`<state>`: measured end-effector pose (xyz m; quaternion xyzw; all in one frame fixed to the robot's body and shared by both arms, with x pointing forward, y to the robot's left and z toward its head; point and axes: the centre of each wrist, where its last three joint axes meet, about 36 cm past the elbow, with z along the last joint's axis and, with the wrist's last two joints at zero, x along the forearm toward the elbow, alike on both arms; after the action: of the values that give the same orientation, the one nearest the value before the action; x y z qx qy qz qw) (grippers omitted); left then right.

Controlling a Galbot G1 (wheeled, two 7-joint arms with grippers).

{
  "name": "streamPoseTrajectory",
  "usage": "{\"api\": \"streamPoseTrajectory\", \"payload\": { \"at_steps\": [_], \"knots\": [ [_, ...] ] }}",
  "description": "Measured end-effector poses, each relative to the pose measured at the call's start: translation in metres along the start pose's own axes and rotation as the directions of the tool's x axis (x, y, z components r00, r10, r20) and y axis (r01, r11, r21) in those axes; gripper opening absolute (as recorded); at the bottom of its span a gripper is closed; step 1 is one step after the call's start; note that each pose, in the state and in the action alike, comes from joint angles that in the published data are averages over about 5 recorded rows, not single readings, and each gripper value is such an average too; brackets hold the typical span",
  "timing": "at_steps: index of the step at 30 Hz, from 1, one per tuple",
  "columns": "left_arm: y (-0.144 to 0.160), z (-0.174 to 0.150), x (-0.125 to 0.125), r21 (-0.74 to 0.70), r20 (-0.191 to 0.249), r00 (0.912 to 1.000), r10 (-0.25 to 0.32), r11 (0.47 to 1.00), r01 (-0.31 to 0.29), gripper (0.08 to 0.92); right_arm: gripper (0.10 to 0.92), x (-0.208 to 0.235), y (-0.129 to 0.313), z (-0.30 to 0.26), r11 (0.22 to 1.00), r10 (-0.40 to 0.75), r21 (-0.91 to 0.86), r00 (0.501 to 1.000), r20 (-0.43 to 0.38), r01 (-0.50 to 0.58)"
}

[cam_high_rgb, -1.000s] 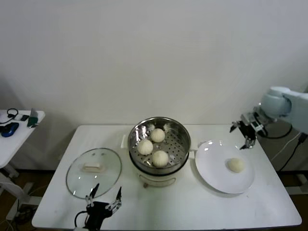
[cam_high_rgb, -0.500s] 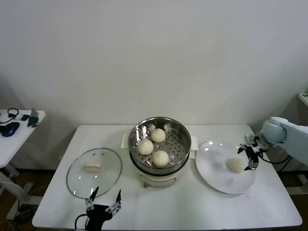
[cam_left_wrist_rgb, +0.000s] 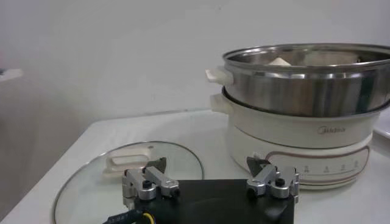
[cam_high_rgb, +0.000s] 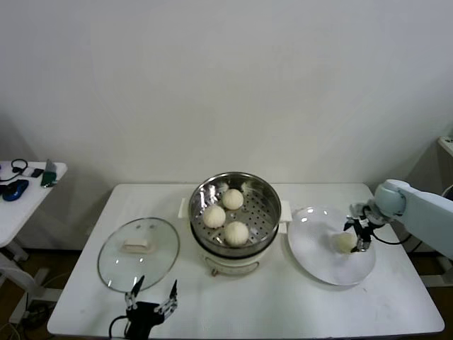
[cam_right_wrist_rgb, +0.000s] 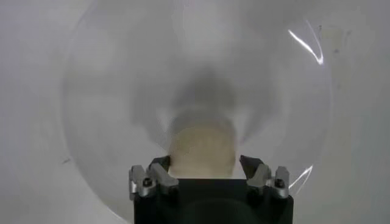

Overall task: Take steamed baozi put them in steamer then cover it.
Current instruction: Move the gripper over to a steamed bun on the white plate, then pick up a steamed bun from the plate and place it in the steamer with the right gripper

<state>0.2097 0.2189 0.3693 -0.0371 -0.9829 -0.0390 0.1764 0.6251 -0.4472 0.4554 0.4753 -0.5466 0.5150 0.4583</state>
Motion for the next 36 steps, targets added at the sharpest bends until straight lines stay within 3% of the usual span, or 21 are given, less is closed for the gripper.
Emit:
{"api": "streamPoseTrajectory", "payload": {
  "at_steps": [9,17,28,36],
  "knots": [
    [0.0,-0.003,0.0,-0.003,0.003,1.0,0.002,1.0,-0.002,0.823,0.664,0.014,-0.004,-0.003,1.0,-0.01,-0.007,1.0,0.007,0.01],
    [-0.002,-0.006,-0.001,-0.001,0.009,0.9999,0.011,1.0,-0.011,0.823,0.662,0.093,-0.033,-0.036,0.998,0.035,0.043,0.998,0.055,-0.037],
    [0.003,-0.014,0.002,-0.004,0.028,0.9995,0.014,1.0,-0.014,0.823,0.662,0.243,-0.058,-0.15,0.974,0.105,0.18,0.978,0.18,-0.137],
    [0.008,-0.016,0.001,0.003,0.032,0.9995,0.007,1.0,-0.007,0.823,0.662,0.26,-0.051,-0.234,0.955,0.078,0.264,0.974,0.214,-0.135]
  ]
}}
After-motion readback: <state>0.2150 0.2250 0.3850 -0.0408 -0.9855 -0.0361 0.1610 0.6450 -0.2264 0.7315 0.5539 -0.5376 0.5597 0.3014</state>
